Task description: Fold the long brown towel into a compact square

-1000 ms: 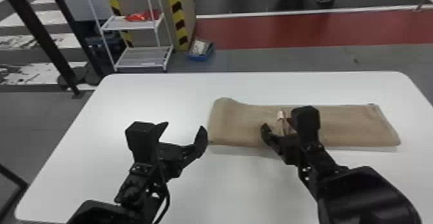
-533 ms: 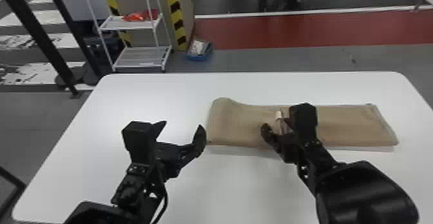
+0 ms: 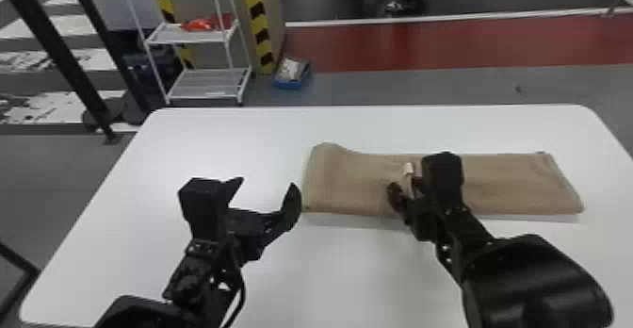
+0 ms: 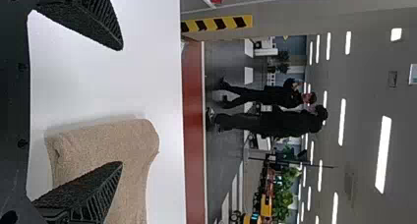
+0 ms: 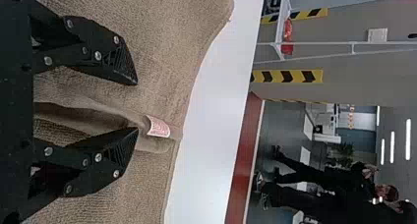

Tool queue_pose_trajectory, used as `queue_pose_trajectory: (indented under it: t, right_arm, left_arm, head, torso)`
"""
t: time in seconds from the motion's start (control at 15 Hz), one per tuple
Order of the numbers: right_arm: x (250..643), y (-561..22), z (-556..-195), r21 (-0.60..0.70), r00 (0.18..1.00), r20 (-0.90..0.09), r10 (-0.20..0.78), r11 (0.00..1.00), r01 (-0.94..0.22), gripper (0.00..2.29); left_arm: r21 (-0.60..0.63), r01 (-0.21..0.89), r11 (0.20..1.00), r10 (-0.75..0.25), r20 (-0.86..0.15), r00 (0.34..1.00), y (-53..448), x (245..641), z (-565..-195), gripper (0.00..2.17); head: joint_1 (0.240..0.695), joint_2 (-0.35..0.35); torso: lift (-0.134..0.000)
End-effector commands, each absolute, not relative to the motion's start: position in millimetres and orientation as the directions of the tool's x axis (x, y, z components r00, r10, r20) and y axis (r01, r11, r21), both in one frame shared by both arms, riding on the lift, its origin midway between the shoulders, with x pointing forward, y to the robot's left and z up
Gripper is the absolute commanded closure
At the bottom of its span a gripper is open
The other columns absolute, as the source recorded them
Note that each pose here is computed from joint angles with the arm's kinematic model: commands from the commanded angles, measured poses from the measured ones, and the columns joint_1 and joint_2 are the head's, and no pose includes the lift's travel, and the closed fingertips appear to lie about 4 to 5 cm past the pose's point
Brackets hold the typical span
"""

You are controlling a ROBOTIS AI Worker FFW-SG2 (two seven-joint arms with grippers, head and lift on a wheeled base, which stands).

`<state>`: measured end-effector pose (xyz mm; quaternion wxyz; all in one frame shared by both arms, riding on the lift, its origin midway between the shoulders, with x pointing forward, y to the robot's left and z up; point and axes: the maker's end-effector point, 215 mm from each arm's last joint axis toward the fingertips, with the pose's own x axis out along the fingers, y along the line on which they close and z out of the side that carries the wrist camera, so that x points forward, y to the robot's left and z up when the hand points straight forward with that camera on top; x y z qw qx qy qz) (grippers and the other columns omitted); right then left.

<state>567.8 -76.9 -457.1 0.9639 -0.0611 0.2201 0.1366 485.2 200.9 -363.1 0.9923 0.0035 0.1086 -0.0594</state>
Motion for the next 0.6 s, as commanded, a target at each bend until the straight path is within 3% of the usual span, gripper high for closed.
queue_pose_trajectory:
  t: [0.0,0.13,0.27,0.53]
  right_arm:
    - [567.4,-73.6,-456.3,-0.055,0.864,-0.441,0.244,0.953,-0.297,0.83]
    - [568.3,-72.1,-453.8,-0.054,0.867,-0.432,0.247,0.953,-0.299,0.83]
    - [569.4,-69.4,-449.7,-0.054,0.871,-0.42,0.254,0.951,-0.303,1.21]
    - [568.5,-56.9,-420.7,-0.05,0.891,-0.353,0.284,0.946,-0.321,1.21]
  left_arm:
    - [-0.005,0.118,0.993,-0.116,-0.214,0.97,201.6,485.8,-362.3,0.04]
    - [-0.005,0.118,0.993,-0.116,-0.216,0.969,201.6,485.3,-363.1,0.04]
    - [-0.005,0.118,0.993,-0.116,-0.214,0.97,201.6,485.8,-362.3,0.04]
    - [-0.006,0.119,0.993,-0.117,-0.216,0.969,200.8,486.6,-362.7,0.04]
  head:
    - [0.695,0.129]
    - [0.695,0.131]
    - [0.695,0.134]
    - [0.695,0.14]
  torso:
    - [-0.12]
    - [-0.12]
    - [-0.12]
    - [-0.12]
